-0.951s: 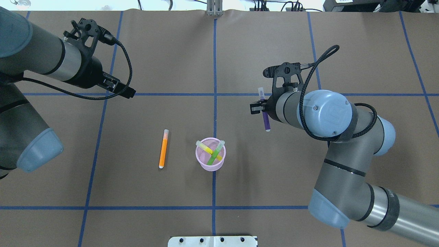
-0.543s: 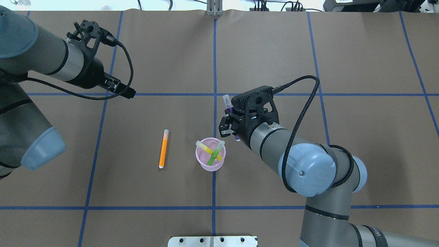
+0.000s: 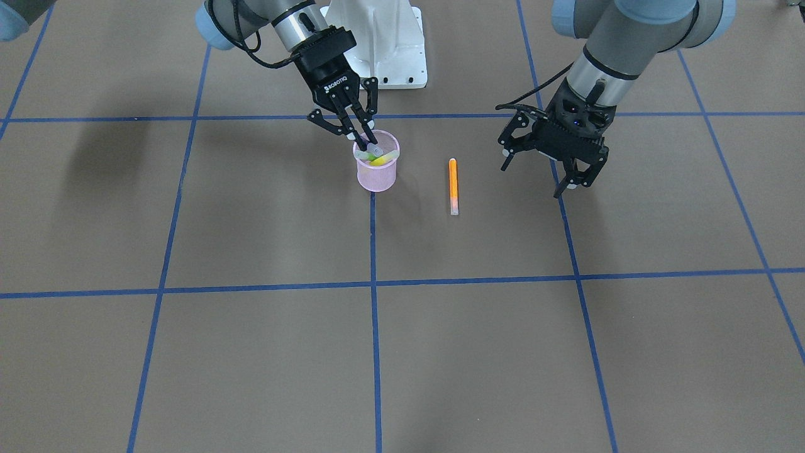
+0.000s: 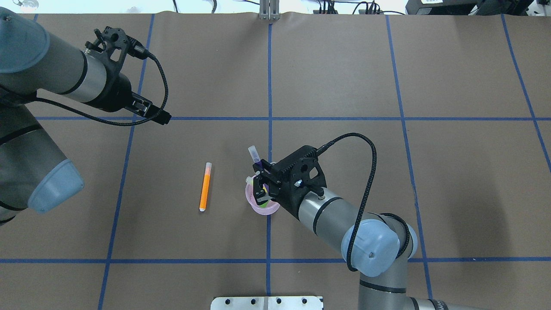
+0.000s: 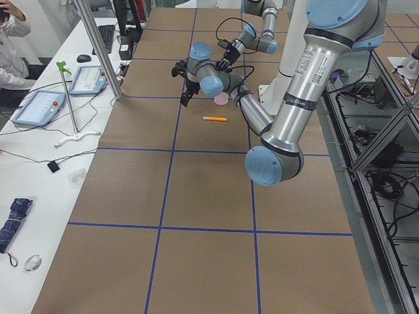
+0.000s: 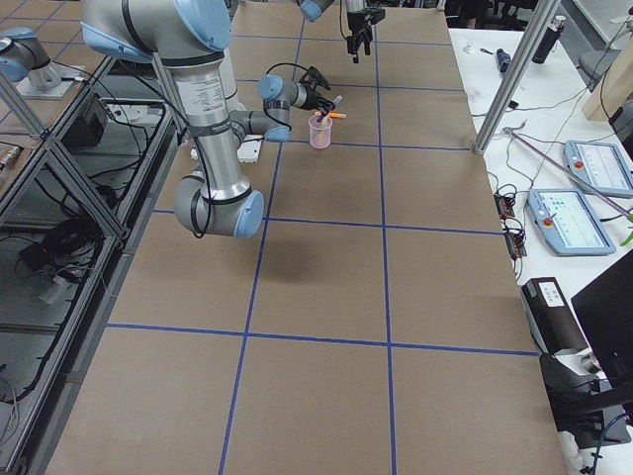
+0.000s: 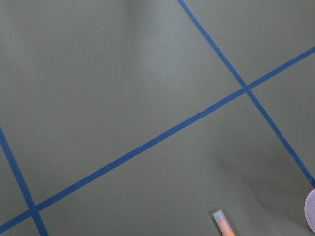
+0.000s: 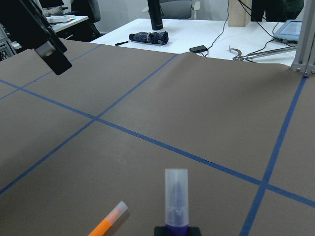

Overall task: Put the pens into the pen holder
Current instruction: 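Carry the purple pen with the right gripper and drop it into the cup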

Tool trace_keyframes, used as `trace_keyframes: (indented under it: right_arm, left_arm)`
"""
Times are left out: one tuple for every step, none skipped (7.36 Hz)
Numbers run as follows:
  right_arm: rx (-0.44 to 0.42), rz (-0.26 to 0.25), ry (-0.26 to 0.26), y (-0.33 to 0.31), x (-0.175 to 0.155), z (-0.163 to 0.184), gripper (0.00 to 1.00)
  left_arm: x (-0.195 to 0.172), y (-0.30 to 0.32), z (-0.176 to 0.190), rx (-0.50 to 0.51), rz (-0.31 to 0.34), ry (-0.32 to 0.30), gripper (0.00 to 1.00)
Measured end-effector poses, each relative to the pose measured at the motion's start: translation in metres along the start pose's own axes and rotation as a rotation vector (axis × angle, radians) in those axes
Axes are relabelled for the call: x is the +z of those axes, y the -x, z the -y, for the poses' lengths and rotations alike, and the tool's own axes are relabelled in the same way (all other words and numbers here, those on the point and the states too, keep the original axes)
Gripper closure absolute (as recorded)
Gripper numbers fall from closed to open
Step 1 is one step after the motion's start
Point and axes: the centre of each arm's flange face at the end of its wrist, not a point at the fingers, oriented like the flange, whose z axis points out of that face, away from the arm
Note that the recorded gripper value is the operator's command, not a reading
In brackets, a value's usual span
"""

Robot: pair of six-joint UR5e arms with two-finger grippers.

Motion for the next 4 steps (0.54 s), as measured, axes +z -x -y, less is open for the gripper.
trace_keyframes:
  right_arm:
    - [0.000,0.015,-0.005,0.0034,-0.0002,-0.0047,0.84]
    - [0.000,0.021,-0.003,0.0056,-0.0001,-0.0089,0.30]
    - [0.004,0.028,-0.004,0.0080,-0.0009,-0.0103,0.01]
    - [0.012,0.035,-0.009,0.0101,-0.0022,-0.0095,0.01]
  left_arm:
    - [0.0001,0.0004,-0.0002,-0.001,0.001,0.000,0.00]
    - [0.0001,0.0006,-0.0003,-0.001,0.001,0.001,0.00]
    - [0.0002,0.0007,-0.0004,-0.001,0.001,0.001,0.00]
    - [0.0001,0.0007,-0.0004,-0.001,0.000,0.000,0.00]
